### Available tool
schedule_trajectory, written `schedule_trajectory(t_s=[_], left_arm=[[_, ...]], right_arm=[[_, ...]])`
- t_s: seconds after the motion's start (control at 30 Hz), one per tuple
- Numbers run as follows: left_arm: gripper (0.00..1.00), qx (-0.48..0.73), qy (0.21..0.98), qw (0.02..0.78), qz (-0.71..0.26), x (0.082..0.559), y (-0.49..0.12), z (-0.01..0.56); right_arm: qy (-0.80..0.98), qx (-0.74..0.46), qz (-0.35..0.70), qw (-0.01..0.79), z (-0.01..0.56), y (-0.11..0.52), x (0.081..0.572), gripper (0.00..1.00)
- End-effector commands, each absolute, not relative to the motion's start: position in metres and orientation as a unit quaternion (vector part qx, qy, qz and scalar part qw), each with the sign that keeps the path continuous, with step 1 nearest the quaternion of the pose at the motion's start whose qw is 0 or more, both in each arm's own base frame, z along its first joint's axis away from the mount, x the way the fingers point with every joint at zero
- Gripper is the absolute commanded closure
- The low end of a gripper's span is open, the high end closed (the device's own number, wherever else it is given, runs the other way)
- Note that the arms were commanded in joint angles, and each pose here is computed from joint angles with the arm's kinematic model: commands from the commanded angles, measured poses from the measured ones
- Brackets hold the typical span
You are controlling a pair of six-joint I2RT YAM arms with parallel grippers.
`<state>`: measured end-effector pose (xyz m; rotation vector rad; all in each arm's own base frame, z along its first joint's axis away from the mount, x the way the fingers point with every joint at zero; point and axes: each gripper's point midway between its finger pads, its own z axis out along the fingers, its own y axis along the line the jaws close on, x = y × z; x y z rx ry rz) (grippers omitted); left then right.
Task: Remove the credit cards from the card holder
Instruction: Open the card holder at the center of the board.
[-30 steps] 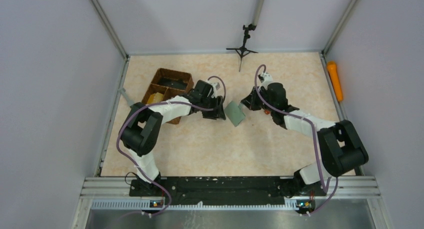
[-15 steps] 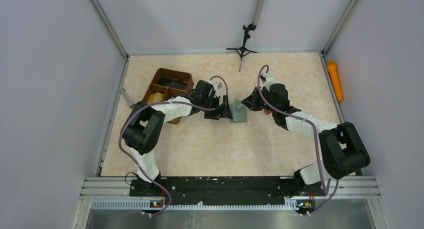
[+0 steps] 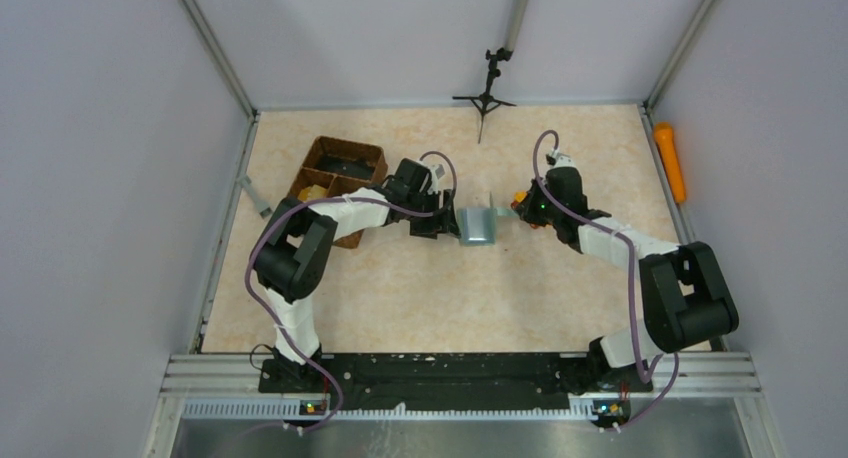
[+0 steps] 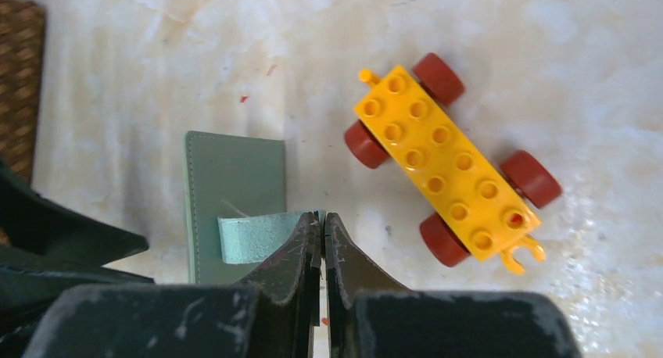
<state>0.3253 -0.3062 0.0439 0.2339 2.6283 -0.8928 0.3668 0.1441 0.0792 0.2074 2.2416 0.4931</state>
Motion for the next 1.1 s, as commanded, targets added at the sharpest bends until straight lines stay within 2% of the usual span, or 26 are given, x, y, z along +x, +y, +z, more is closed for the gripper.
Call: schedule_trajectory(t_s=[0.0,0.33,0.67,0.7,0.77,0.8,1.07], left_arm=[[0.34,0.094,0.925,0.187,-0.317,0.332,-0.310,0.046],[0.54,0.092,0.905,0.145,-0.390,0.328,-0.334,0.042],[0.70,0.078,0.895,0.092,-0.429,0.322,-0.350,0.030],[0.75,0.077,0.890,0.083,-0.442,0.320,-0.354,0.030],[0.96,0.078,0.881,0.074,-0.461,0.318,-0.358,0.033],[1.00,0.078,0.880,0.073,-0.462,0.316,-0.358,0.034],[1.00,0.083,0.875,0.172,-0.446,0.331,-0.333,0.069]], right_arm=[[0.882,0.112,0.148,0.433,0.095,0.125,0.381,1.00],[0.887,0.113,0.127,0.430,0.093,0.118,0.381,1.00],[0.887,0.109,0.136,0.427,0.093,0.122,0.381,1.00],[0.887,0.109,0.137,0.426,0.093,0.122,0.381,1.00],[0.887,0.110,0.136,0.427,0.093,0.122,0.381,1.00],[0.887,0.110,0.136,0.427,0.093,0.122,0.380,1.00],[0.882,0.115,0.136,0.437,0.099,0.119,0.379,1.00]])
